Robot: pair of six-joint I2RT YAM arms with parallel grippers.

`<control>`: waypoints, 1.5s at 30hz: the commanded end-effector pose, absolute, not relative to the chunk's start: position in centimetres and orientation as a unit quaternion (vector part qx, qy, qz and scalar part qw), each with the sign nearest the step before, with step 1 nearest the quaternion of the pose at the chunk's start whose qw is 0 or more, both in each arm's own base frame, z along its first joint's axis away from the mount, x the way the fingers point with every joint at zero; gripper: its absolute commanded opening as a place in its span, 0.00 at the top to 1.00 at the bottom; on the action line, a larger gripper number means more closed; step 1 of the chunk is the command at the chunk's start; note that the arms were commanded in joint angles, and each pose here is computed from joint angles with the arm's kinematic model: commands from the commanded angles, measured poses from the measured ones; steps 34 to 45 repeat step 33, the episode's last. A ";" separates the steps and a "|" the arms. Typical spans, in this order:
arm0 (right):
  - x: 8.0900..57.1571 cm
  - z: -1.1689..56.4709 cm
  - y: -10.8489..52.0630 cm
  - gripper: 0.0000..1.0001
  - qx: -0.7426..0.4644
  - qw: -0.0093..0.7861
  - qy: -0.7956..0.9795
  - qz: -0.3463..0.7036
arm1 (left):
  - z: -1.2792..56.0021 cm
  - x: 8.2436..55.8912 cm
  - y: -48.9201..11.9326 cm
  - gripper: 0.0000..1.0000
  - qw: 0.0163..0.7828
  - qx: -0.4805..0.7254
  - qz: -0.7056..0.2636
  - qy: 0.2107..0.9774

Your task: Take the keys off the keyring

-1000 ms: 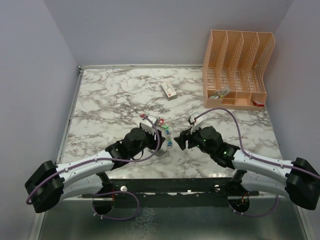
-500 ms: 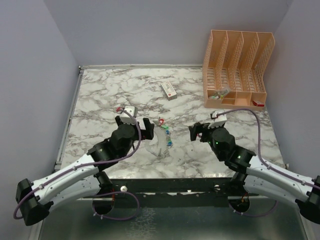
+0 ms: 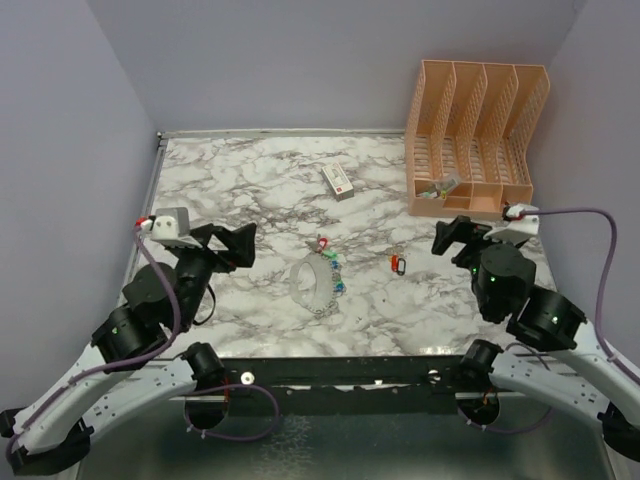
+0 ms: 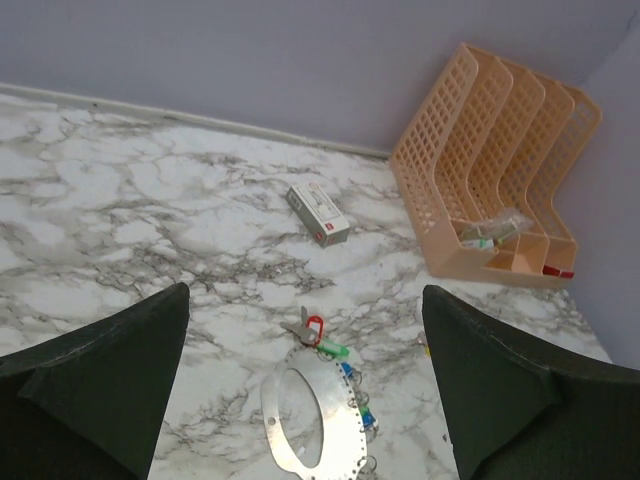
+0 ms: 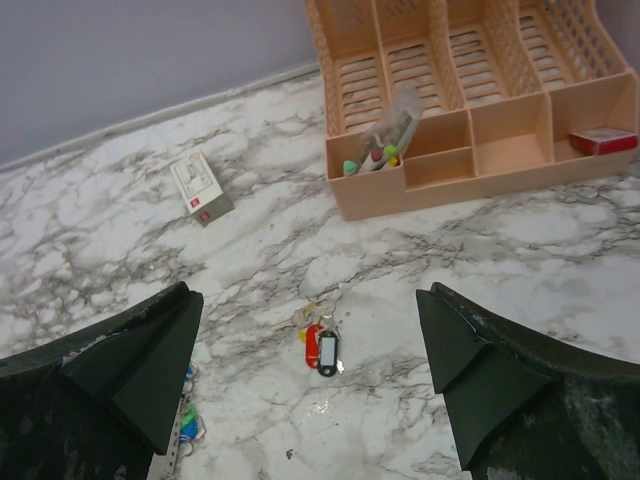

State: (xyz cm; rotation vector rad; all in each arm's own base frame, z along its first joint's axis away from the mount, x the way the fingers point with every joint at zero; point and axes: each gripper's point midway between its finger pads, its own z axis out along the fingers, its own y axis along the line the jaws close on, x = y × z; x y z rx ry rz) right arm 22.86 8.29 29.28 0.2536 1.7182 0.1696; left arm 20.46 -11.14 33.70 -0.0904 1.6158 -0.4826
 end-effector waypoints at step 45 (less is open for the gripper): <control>20.8 31.1 0.3 0.00 0.155 0.706 0.689 -0.052 | 30.1 21.8 -2.3 0.01 0.732 -0.044 0.018 0.679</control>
